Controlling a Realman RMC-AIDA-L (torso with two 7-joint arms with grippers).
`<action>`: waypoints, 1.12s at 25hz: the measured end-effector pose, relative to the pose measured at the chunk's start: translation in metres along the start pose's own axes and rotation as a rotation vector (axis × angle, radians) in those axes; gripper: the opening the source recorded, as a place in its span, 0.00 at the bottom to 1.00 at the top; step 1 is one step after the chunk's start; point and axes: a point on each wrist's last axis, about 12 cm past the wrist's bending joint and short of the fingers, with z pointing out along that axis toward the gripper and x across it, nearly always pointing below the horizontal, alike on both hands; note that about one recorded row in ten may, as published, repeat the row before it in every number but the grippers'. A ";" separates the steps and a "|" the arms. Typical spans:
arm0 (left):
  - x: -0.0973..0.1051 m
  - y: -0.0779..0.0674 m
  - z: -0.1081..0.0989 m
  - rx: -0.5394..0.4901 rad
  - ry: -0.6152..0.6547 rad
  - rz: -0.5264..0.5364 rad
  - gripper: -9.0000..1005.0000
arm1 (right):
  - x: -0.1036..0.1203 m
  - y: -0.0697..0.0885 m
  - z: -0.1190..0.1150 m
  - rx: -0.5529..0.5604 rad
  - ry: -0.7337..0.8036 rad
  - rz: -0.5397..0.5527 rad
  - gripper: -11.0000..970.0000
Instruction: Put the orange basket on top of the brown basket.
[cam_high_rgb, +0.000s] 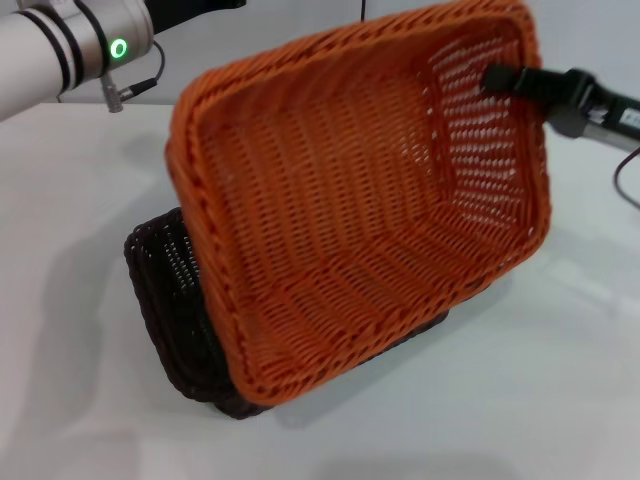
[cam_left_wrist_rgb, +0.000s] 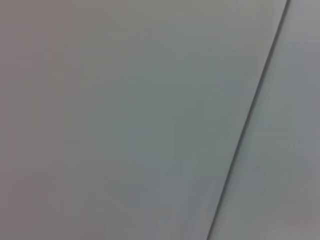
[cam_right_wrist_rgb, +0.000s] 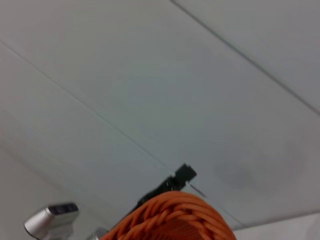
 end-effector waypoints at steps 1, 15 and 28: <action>0.000 0.000 0.000 0.000 0.000 0.000 0.86 | 0.000 0.000 0.000 0.000 0.000 0.000 0.31; 0.005 -0.008 0.010 0.024 0.017 -0.003 0.86 | 0.018 -0.014 0.005 0.096 0.042 0.050 0.33; 0.010 -0.010 0.007 0.047 -0.013 -0.005 0.86 | -0.005 -0.033 -0.033 0.249 -0.126 -0.010 0.75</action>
